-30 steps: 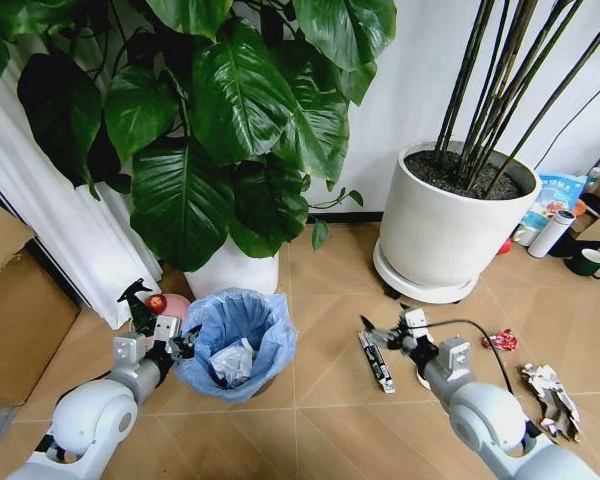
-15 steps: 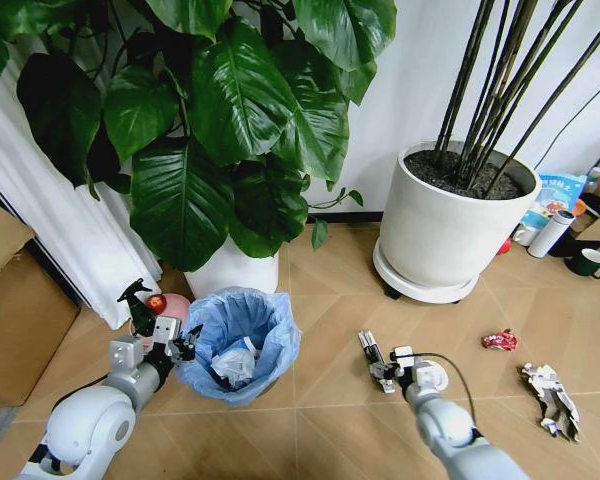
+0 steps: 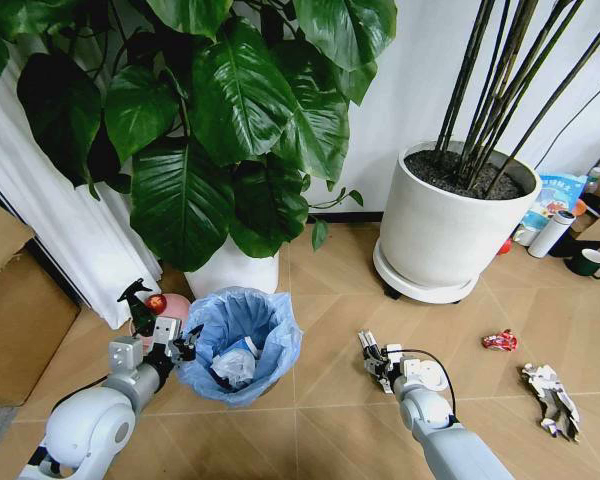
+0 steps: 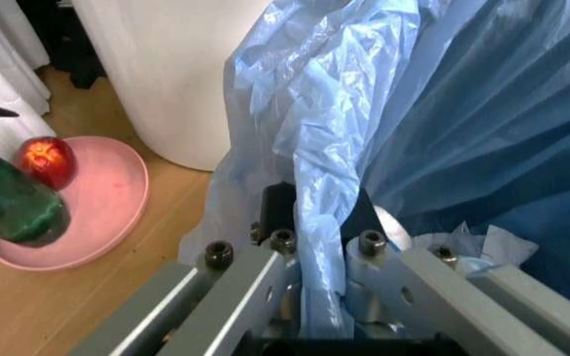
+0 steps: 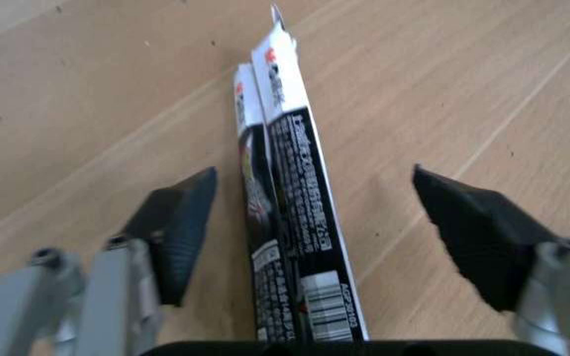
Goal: Pick up the trash bin and place the garbage on the floor into it.
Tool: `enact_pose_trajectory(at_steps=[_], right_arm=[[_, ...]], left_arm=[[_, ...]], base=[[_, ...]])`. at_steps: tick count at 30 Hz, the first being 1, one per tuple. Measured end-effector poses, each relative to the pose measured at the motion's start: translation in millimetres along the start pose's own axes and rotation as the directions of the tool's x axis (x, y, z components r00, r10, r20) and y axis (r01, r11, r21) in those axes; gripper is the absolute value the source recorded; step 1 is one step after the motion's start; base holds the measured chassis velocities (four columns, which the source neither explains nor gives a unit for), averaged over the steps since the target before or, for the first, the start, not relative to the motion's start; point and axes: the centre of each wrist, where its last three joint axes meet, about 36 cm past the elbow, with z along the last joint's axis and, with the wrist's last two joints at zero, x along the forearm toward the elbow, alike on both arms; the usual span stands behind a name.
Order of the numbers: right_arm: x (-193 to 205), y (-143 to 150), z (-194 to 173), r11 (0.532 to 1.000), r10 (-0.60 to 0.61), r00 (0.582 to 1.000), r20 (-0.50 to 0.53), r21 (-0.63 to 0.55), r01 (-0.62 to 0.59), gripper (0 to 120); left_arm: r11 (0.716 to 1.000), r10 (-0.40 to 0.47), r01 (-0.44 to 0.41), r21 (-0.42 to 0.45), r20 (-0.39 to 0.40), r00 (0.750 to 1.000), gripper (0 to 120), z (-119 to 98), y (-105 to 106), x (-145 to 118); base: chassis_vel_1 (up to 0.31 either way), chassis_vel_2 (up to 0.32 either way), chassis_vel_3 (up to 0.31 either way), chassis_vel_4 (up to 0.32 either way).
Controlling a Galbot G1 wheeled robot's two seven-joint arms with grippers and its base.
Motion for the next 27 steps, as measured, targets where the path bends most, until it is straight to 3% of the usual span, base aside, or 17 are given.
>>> enact_pose_trajectory(at_steps=[17,24,27], right_arm=[[-8,0,10,0.999,0.0,1.0,-0.025,-0.036,-0.001,4],[-6,0,9,0.999,0.002,1.0,-0.016,-0.041,-0.003,0],[0,4,-3,0.999,0.002,0.999,0.034,-0.044,-0.001,0]], left_arm=[[1.0,0.0,0.0,0.002,-0.002,1.0,0,0,1,-3],[1.0,0.002,-0.002,0.001,-0.002,1.0,0,0,0,-3],[1.0,0.002,-0.002,0.0,-0.003,1.0,0,1,-1,-3]], base=[[0.0,0.0,0.0,0.0],[0.0,0.0,0.0,0.0],[0.0,0.0,0.0,0.0]])
